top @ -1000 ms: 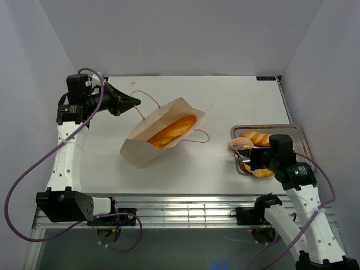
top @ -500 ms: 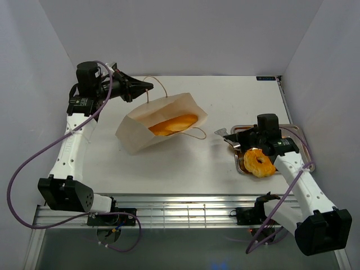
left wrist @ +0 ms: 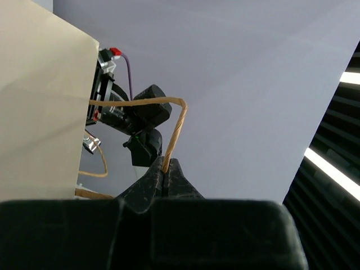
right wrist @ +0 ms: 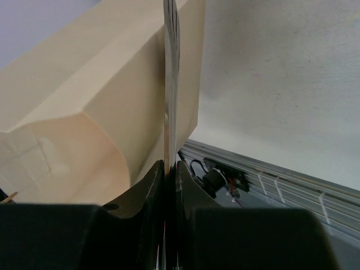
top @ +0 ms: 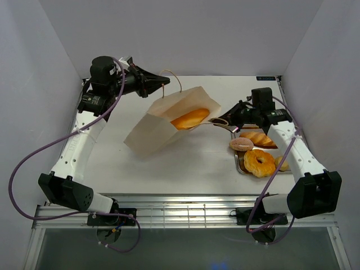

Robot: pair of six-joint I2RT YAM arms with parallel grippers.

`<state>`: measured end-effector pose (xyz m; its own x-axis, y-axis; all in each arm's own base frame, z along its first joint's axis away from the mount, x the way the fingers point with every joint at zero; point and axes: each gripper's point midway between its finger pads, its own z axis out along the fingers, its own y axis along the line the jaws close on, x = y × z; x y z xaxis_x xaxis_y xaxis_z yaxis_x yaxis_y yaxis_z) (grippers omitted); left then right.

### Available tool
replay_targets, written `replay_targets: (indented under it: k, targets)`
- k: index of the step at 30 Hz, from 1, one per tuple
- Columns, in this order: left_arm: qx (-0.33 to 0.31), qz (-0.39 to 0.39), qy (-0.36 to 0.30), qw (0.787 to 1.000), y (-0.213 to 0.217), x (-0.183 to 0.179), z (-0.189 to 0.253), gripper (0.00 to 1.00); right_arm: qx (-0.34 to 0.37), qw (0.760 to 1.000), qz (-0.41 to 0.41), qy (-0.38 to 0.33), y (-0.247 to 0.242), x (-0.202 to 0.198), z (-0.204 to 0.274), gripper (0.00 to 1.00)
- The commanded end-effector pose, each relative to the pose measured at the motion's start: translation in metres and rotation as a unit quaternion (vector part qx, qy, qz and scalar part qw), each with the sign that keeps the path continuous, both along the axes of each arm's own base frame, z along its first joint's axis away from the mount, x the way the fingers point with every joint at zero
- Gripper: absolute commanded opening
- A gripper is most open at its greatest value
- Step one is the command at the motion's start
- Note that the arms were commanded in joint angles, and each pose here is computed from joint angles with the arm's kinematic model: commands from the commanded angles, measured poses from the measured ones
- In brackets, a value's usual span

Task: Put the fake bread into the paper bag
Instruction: Adjust the paper bag at the center of the board.

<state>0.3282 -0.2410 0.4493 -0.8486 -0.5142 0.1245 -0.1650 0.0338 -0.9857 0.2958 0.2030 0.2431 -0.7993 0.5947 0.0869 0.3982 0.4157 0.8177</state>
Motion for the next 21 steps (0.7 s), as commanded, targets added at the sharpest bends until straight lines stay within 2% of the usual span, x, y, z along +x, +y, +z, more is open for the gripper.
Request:
replay_targets:
  k: [1, 5, 11, 15, 21]
  targets:
    - [-0.02, 0.007, -0.037, 0.999, -0.016, -0.014, 0.031, 0.0, 0.005, 0.994, 0.099, -0.04, 0.01, -0.021, 0.025, 0.08]
    - [-0.011, -0.008, -0.027, 1.0, -0.04, -0.022, 0.014, 0.0, -0.02, 0.992, 0.095, -0.086, 0.005, -0.016, 0.052, 0.08]
    - [-0.01, -0.027, -0.016, 0.999, -0.068, -0.028, -0.015, 0.0, -0.011, 0.988, 0.096, -0.124, 0.008, -0.006, 0.076, 0.08]
    - [0.006, -0.031, -0.012, 0.999, -0.066, -0.035, -0.034, 0.0, -0.014, 0.985, 0.103, -0.141, 0.01, 0.004, 0.085, 0.08]
    - [0.014, -0.039, 0.011, 0.999, -0.04, -0.068, -0.063, 0.0, 0.012, 0.98, 0.151, -0.133, 0.036, 0.003, 0.077, 0.08]
